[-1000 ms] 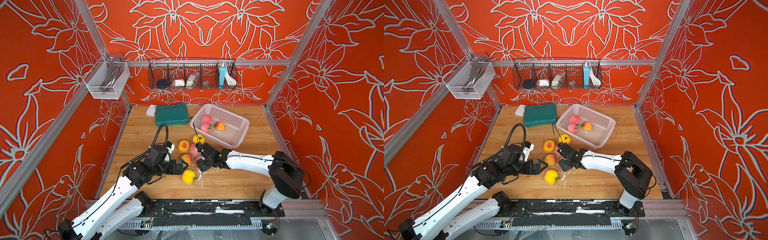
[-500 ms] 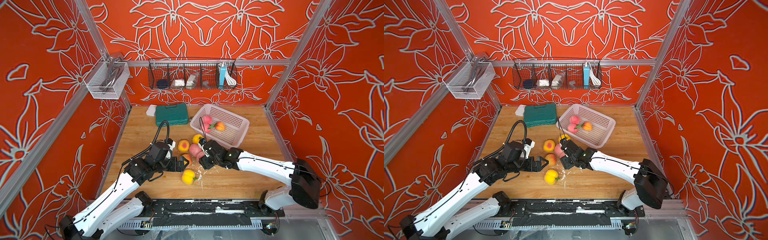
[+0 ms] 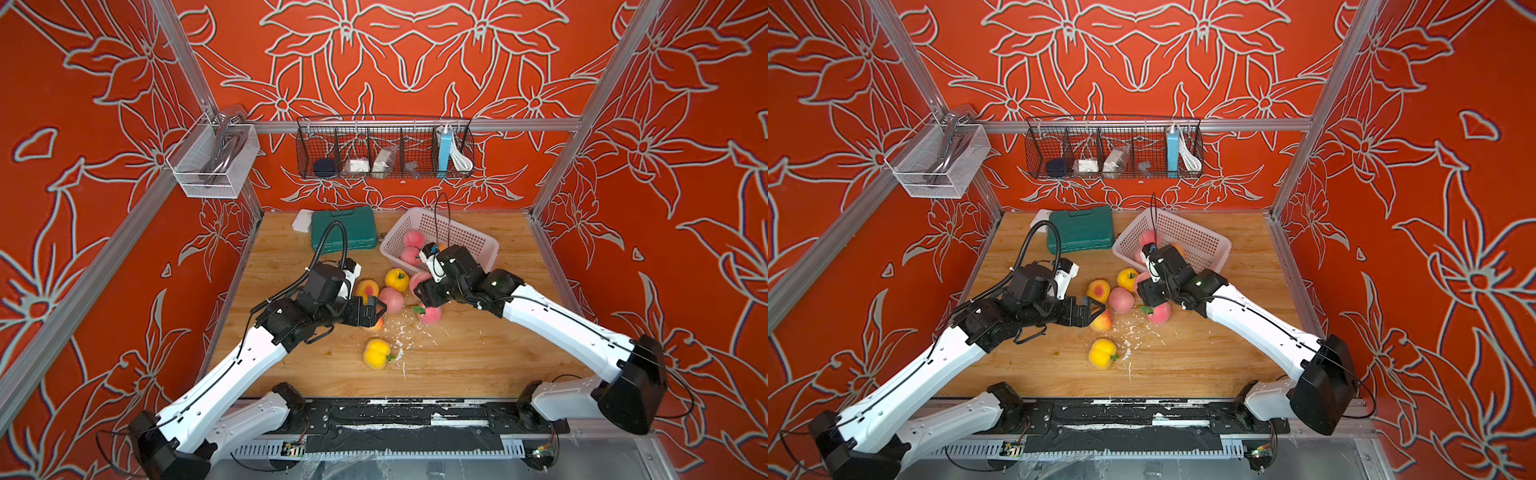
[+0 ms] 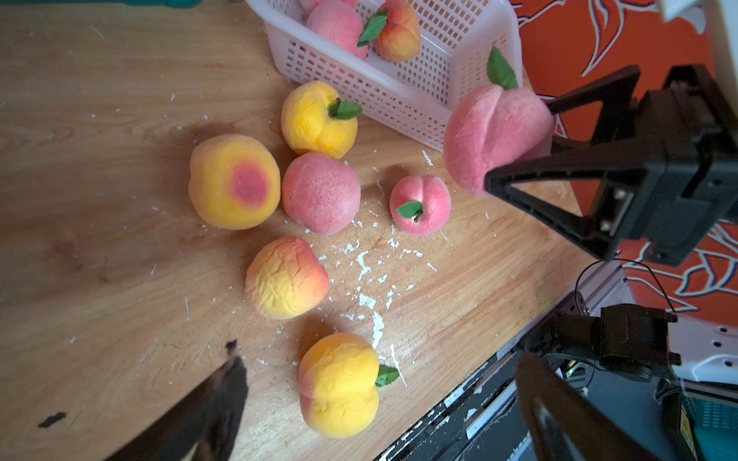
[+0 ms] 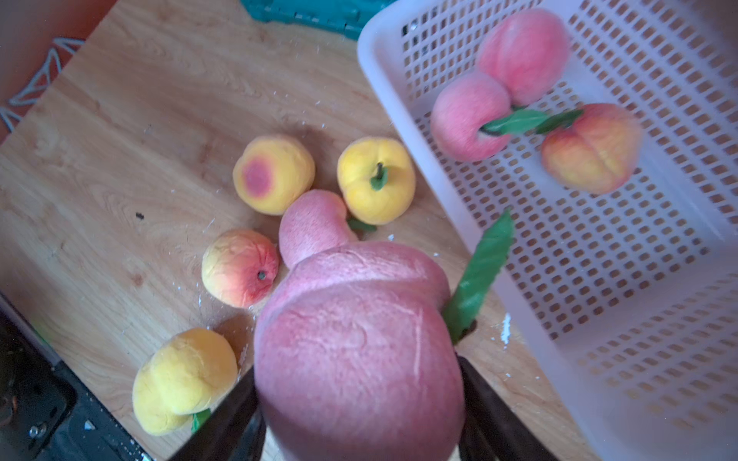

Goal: Put the peaches into the basket
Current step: Pick up the peach from the center of the board, then place the peach in the basket.

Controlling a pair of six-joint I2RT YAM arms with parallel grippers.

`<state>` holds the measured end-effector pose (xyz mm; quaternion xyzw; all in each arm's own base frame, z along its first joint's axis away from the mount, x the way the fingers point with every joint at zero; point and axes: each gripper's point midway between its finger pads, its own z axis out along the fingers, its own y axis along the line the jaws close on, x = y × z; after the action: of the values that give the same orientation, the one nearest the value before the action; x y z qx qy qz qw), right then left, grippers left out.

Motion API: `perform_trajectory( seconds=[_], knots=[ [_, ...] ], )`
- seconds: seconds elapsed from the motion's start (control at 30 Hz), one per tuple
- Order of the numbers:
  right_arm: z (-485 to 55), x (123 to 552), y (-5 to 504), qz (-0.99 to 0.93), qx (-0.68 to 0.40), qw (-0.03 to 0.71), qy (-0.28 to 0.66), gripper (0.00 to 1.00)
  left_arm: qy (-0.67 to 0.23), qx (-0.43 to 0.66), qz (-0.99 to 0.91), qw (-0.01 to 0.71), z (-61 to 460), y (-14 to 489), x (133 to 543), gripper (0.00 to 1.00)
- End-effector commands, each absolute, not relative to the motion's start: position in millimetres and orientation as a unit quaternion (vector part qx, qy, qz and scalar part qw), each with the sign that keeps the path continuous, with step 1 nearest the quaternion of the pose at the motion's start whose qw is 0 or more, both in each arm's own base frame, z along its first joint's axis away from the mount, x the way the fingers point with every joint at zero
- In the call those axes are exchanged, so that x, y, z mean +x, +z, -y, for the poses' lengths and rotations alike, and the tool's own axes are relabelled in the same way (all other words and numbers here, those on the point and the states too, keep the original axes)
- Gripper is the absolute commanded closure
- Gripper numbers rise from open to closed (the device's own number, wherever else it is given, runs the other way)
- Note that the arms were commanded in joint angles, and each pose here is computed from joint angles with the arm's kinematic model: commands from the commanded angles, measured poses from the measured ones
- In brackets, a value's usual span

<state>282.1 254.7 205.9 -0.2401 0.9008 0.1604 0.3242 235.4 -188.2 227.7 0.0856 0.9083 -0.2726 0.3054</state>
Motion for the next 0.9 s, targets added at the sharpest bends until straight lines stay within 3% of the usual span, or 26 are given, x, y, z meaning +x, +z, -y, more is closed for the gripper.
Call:
perform_trajectory(
  seconds=[0.0, 0.33, 0.87],
  knots=[
    [-243, 294, 215, -0.901, -0.251, 0.319, 0.154, 0.32, -0.278, 0.117, -0.897, 0.323, 201, 241, 254, 0.01],
    [-233, 358, 231, -0.899, -0.225, 0.336, 0.166, 0.32, -0.285, 0.135, -0.891, 0.328, 220, 248, 285, 0.01],
    [-222, 422, 177, -0.921, -0.202, 0.302, 0.143, 0.32, -0.336, 0.143, -0.866, 0.342, 232, 258, 308, 0.01]
  ],
)
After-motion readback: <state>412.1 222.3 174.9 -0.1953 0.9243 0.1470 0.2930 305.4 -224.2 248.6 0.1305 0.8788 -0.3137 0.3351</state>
